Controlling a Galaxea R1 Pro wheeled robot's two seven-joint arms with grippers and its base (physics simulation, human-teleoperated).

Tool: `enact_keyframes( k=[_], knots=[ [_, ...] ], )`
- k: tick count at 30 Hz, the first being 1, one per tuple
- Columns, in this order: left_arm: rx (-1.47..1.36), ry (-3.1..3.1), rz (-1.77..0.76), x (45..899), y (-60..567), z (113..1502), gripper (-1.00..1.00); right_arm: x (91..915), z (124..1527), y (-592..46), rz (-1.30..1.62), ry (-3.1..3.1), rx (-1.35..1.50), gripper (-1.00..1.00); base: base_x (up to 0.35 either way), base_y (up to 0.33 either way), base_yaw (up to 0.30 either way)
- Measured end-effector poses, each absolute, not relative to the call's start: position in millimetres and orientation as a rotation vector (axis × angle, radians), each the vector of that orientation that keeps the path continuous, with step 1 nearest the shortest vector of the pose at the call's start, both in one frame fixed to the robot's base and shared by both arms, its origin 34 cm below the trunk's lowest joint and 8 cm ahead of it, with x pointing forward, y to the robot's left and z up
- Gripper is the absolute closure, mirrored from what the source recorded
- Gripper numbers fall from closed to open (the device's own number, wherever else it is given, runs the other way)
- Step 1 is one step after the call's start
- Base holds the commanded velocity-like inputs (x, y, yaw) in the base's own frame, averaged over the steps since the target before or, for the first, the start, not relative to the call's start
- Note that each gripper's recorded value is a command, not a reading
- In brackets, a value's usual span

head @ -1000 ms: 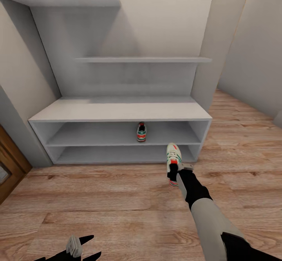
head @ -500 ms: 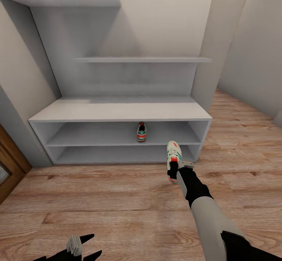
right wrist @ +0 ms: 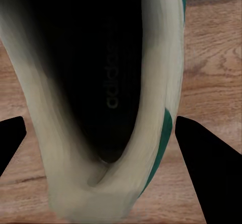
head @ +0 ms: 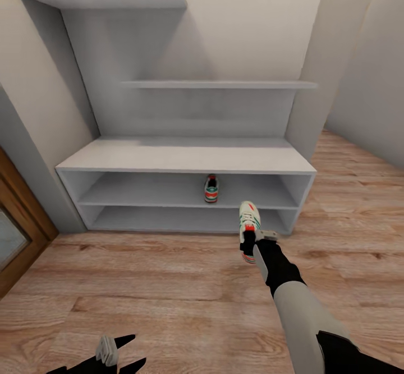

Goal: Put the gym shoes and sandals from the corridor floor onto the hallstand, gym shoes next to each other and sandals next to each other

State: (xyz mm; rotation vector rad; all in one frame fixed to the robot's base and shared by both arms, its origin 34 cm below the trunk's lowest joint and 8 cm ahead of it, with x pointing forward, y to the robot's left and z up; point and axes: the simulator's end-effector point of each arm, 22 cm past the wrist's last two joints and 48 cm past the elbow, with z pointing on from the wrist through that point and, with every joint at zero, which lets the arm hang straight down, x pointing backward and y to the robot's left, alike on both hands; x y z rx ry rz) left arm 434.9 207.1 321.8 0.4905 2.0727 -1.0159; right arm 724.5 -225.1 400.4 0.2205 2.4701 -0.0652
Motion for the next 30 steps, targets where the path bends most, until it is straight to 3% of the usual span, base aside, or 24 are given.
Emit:
enact_keyframes(
  k=[9, 30],
  knots=[
    [0.489, 2.077, -1.019, 434, 207, 320, -1.0, 736, 416, -224, -0.089, 2.43, 0.177, 1.0, 0.0, 0.0, 0.168],
    [0.486, 2.078, -1.019, 434, 207, 320, -1.0, 731, 425, -226, -0.105, 2.497, 0.158, 1.0, 0.01, 0.0, 0.009]
  ],
)
